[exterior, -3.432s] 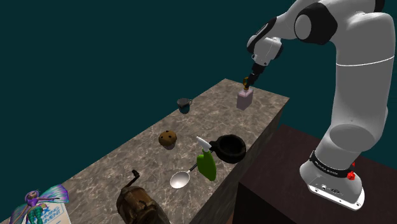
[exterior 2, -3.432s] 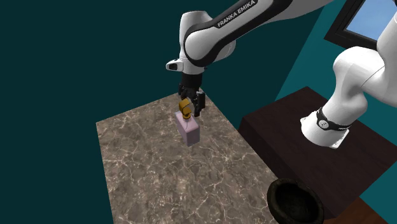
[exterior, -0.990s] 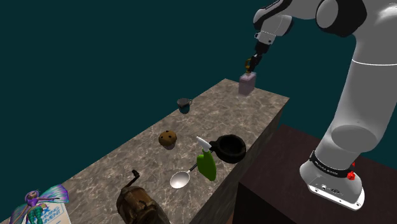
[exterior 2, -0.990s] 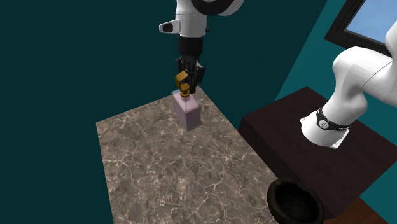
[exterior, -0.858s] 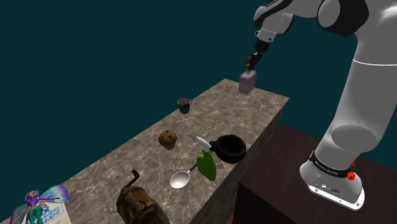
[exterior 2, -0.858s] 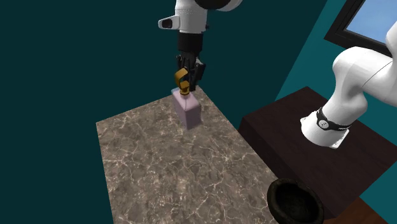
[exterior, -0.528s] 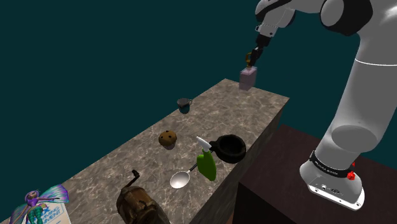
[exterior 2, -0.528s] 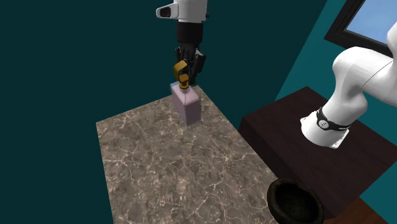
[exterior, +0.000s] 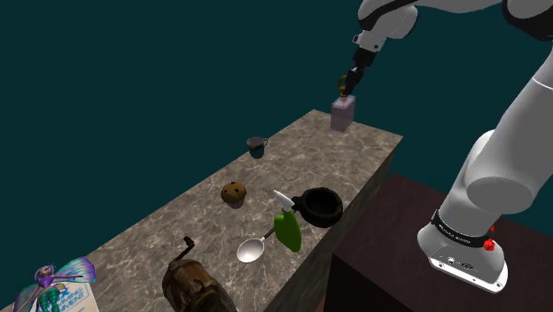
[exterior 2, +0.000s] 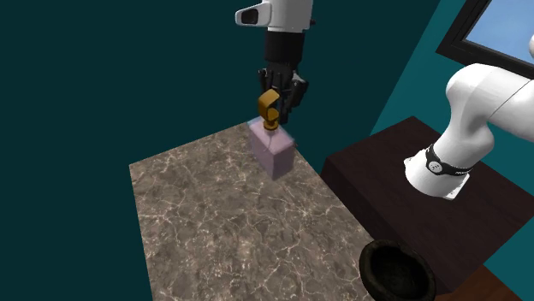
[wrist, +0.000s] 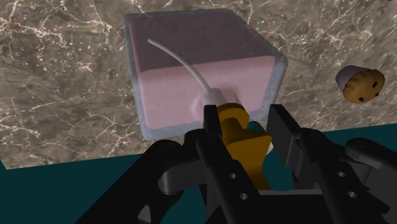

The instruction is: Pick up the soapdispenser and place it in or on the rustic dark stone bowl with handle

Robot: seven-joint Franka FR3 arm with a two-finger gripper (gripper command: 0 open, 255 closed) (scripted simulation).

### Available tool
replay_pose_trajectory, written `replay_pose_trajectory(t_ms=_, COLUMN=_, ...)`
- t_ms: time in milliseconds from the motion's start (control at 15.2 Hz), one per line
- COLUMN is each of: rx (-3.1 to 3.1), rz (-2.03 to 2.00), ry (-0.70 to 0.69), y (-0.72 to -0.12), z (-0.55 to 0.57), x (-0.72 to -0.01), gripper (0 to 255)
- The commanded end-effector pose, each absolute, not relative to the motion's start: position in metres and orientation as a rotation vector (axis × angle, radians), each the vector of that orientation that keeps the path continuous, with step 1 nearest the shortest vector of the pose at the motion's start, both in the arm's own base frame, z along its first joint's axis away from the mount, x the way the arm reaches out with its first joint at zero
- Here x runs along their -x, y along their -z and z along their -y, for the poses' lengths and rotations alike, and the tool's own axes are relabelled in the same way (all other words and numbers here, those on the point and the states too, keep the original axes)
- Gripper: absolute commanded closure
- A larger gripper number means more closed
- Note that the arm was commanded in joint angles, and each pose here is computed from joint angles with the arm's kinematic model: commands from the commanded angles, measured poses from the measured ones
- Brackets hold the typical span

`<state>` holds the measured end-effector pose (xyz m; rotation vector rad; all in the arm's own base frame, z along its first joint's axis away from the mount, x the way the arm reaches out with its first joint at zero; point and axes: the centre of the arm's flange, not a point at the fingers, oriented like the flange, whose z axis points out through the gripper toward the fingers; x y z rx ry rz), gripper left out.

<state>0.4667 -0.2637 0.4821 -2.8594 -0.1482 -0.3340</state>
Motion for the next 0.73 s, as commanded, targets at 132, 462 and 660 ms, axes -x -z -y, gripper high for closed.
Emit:
replay_pose_trajectory(t_ms=132, rx=2.861, rz=0.147, ry=0.335, y=-0.489, z=0.214, x=-0.446, gripper=255)
replay_pose_trajectory(t_ms=462, rx=2.861, rz=0.147, ry=0.335, y=-0.497, z=0.153, x=-0.424, gripper=255)
replay_pose_trajectory(t_ms=660, rx=2.861, rz=0.147, ry=0.335, y=-0.501, z=0.116, x=-0.411, gripper=255)
